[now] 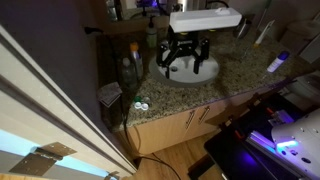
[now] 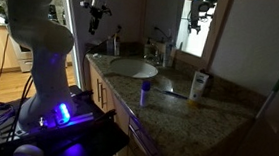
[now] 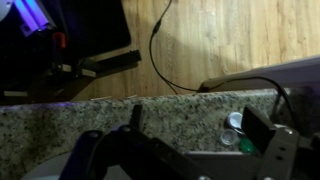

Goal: Move the clear bottle to the right side of the counter

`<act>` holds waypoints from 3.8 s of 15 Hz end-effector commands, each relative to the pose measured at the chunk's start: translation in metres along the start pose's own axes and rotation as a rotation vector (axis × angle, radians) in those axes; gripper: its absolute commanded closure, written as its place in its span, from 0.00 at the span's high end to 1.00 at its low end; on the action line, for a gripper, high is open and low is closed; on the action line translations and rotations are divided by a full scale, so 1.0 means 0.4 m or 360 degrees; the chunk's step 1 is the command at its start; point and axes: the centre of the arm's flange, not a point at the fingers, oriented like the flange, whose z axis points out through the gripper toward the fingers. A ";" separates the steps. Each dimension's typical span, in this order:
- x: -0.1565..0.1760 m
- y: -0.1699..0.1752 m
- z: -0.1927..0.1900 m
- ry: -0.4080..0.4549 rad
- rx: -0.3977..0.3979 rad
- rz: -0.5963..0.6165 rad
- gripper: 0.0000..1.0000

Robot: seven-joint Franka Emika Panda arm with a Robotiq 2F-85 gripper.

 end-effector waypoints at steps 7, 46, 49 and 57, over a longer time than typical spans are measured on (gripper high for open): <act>0.074 -0.125 -0.026 0.0115 0.0301 0.0413 1.00; 0.273 -0.303 0.163 0.0677 0.0691 0.0896 1.00; 0.269 -0.320 0.173 0.0684 0.0686 0.0884 1.00; 0.256 -0.338 0.175 0.0767 0.0647 0.0918 1.00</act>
